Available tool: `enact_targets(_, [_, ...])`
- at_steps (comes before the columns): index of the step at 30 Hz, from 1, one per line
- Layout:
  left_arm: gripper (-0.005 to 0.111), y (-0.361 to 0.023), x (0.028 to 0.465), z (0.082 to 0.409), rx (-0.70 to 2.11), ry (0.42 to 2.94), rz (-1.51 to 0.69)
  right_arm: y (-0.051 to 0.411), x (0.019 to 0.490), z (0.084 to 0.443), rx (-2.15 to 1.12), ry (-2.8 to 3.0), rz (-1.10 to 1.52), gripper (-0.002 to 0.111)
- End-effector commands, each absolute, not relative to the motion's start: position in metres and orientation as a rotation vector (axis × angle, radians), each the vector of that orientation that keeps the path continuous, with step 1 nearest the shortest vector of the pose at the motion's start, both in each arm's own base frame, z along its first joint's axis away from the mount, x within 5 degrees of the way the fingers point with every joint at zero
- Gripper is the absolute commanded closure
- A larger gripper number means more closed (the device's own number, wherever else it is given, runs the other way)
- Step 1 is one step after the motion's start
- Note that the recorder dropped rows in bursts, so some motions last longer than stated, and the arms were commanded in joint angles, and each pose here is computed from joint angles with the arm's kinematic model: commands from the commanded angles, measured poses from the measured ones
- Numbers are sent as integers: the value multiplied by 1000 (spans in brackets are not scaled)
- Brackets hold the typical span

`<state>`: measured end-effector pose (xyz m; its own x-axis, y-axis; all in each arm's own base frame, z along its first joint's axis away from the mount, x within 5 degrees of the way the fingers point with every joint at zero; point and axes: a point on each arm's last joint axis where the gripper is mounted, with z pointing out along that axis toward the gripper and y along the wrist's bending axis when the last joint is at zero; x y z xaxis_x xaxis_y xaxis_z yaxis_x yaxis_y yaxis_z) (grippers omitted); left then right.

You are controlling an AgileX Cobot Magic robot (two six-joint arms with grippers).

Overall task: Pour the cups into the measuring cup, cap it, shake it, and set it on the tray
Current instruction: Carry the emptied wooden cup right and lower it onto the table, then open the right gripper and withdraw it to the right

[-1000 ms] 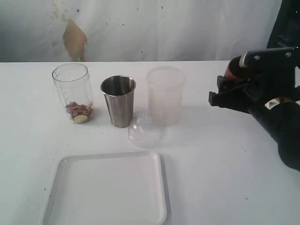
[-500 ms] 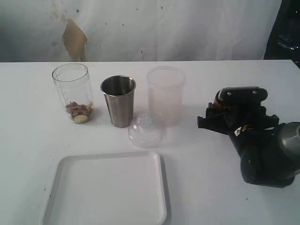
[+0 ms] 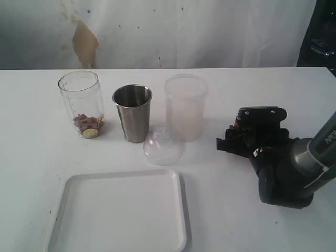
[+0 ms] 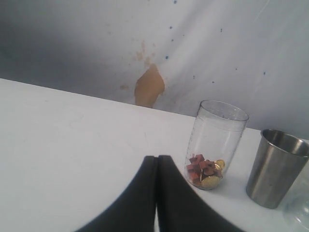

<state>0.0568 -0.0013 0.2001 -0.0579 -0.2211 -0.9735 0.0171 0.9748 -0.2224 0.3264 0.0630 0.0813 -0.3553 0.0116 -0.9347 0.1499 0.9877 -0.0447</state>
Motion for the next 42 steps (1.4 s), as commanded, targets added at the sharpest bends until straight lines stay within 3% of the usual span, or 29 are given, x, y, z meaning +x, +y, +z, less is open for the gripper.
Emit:
enact_targets(1, [107, -1, 56, 202, -154, 1603, -196, 60, 328, 81, 134, 1958, -134, 54])
enact_targets(4, [107, -1, 56, 202, -154, 1603, -196, 62, 327, 84, 135, 1977, -120, 36])
enact_targets(8, [107, -1, 56, 202, -154, 1603, -196, 64, 326, 90, 135, 1986, -99, 26])
enact_targets(18, [107, -1, 56, 202, -154, 1603, -196, 68, 323, 123, 112, 2013, -36, 17])
enact_targets(27, [107, -1, 56, 202, -154, 1603, -196, 68, 315, 177, 107, 1915, 14, 20])
enact_targets(30, [107, -1, 56, 202, -154, 1603, -196, 65, 310, 191, 111, 1913, -5, 34])
enact_targets(36, [107, -1, 56, 202, -154, 1603, -196, 60, 299, 198, 56, 2019, -92, 108])
enact_targets(42, [107, -1, 56, 202, -154, 1603, -196, 59, 275, 186, -6, 2132, -47, 108])
